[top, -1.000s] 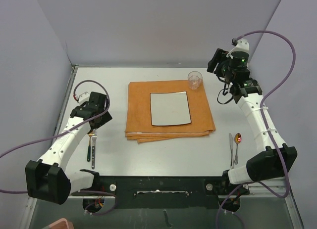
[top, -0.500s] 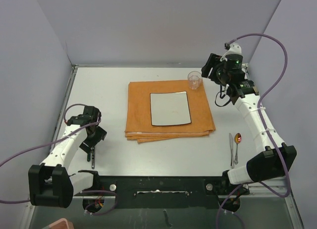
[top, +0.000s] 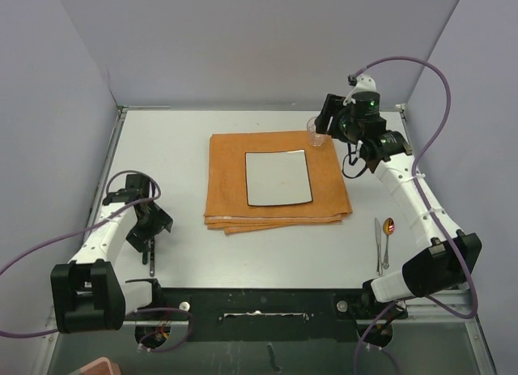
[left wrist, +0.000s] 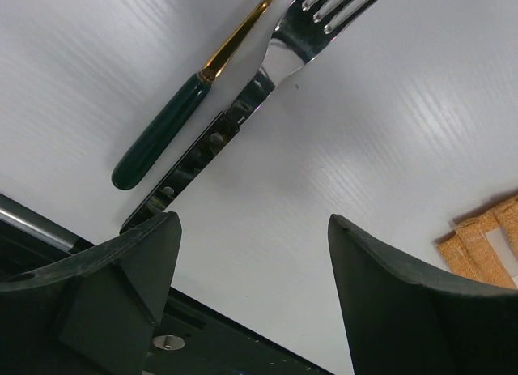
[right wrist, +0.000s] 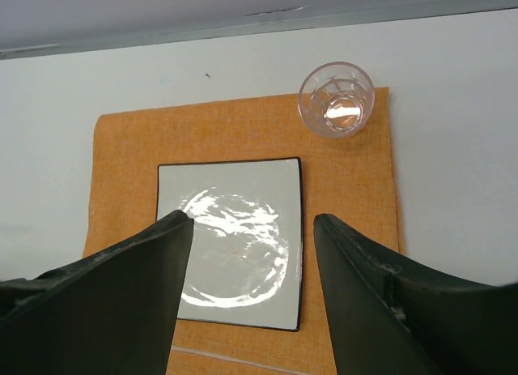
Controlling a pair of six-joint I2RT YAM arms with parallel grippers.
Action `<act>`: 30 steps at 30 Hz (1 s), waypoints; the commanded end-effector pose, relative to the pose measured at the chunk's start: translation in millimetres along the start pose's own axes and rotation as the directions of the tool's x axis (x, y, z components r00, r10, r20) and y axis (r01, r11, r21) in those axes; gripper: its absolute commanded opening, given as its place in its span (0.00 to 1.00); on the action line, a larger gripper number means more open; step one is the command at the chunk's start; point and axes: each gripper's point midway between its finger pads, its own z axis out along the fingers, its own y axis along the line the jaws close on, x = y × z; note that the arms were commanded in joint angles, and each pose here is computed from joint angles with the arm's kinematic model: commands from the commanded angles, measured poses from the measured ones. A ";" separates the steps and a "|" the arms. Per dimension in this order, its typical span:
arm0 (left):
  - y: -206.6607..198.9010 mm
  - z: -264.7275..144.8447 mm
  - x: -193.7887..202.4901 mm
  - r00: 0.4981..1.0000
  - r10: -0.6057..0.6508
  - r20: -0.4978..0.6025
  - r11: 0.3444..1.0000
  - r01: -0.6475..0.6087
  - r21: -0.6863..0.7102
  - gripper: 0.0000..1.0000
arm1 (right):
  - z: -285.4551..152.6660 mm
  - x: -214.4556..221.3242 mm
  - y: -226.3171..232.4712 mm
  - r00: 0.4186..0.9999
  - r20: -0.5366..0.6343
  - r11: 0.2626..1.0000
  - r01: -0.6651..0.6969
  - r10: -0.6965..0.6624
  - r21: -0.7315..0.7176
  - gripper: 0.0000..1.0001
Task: Set the dinner table for one person
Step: Pick up the fork at the center of the board.
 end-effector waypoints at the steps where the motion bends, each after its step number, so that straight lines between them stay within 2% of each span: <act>1: -19.9 -22.4 -36.3 0.995 0.090 0.047 0.995 -0.092 0.048 0.73 | -3.7 -18.9 13.4 0.999 0.051 0.999 0.019 -0.018 -0.026 0.61; 3: -14.9 -26.9 -40.6 0.993 0.118 0.016 0.993 -0.119 0.012 0.73 | -3.6 -16.4 15.7 0.998 0.050 0.999 0.026 -0.024 -0.031 0.61; 7: -6.8 -30.6 -46.5 0.995 0.096 0.036 0.995 -0.096 -0.009 0.73 | -1.4 -12.0 19.4 0.999 0.039 0.999 0.025 -0.023 -0.040 0.60; 13: -4.2 -11.5 -35.4 0.995 0.001 -0.099 1.000 -0.002 -0.019 0.71 | -1.7 -14.5 26.4 0.998 0.041 0.998 0.039 -0.037 -0.046 0.60; 24: 2.2 12.8 -18.3 0.980 -0.070 -0.184 0.995 0.057 -0.077 0.69 | 5.9 -18.6 35.0 0.999 0.042 0.998 0.035 -0.033 -0.055 0.59; 30: 11.6 21.9 -13.7 0.975 -0.107 -0.193 0.987 0.079 -0.143 0.69 | 8.6 -17.1 36.8 0.999 0.038 0.998 0.020 -0.018 -0.060 0.59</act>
